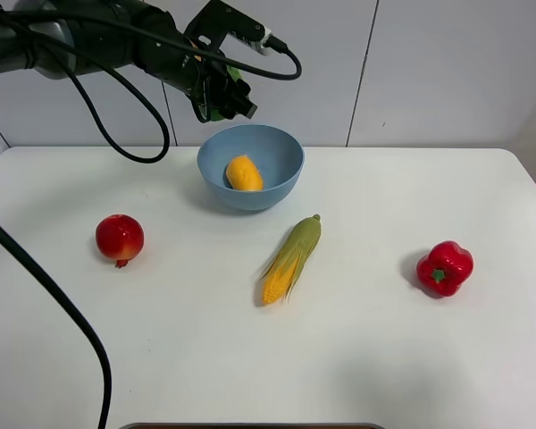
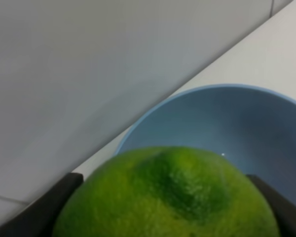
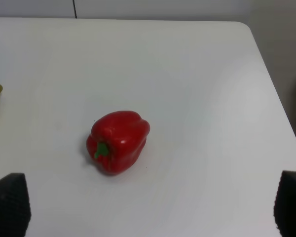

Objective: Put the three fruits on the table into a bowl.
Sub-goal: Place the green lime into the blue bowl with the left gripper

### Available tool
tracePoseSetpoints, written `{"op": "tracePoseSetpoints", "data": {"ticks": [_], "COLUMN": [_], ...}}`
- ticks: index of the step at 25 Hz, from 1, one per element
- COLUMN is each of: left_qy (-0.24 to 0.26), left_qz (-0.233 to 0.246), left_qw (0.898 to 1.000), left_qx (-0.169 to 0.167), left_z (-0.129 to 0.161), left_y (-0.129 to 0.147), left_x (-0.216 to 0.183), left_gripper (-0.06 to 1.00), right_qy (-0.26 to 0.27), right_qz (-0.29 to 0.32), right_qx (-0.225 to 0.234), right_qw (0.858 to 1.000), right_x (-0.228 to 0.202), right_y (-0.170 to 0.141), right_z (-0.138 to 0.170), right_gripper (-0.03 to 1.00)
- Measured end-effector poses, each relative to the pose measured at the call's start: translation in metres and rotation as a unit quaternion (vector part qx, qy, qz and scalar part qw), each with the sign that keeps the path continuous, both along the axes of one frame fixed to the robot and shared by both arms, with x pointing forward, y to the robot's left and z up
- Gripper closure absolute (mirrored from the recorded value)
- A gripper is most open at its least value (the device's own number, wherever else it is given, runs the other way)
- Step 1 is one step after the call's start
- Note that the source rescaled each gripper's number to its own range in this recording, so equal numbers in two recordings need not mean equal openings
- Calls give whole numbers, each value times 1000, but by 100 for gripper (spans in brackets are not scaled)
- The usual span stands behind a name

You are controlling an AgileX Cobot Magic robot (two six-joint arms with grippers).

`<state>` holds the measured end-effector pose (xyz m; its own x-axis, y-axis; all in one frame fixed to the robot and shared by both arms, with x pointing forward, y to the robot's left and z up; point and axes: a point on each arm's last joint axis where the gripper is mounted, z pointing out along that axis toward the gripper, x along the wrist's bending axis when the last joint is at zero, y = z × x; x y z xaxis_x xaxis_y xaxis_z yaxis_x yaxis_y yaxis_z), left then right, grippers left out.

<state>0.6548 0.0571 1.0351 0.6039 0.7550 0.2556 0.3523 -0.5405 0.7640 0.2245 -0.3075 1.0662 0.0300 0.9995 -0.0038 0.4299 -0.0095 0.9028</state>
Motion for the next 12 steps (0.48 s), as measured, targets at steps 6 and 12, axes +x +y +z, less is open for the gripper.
{"op": "tracePoseSetpoints", "data": {"ticks": [6,12], "left_qy": [15,30], "left_qz": [-3,-5], "left_qw": [1000,999], "left_qx": [10,14], "left_z": [-35,-72], "left_y": [-9,-15], "left_x": [15,23], "left_gripper": [91,91], "right_qy": [0,0], "right_qz": [0,0], "right_qx": [0,0], "right_qw": [1000,1000], "right_x": [0,0], "right_y": [0,0], "right_z": [0,0], "right_gripper": [-3,-3]}}
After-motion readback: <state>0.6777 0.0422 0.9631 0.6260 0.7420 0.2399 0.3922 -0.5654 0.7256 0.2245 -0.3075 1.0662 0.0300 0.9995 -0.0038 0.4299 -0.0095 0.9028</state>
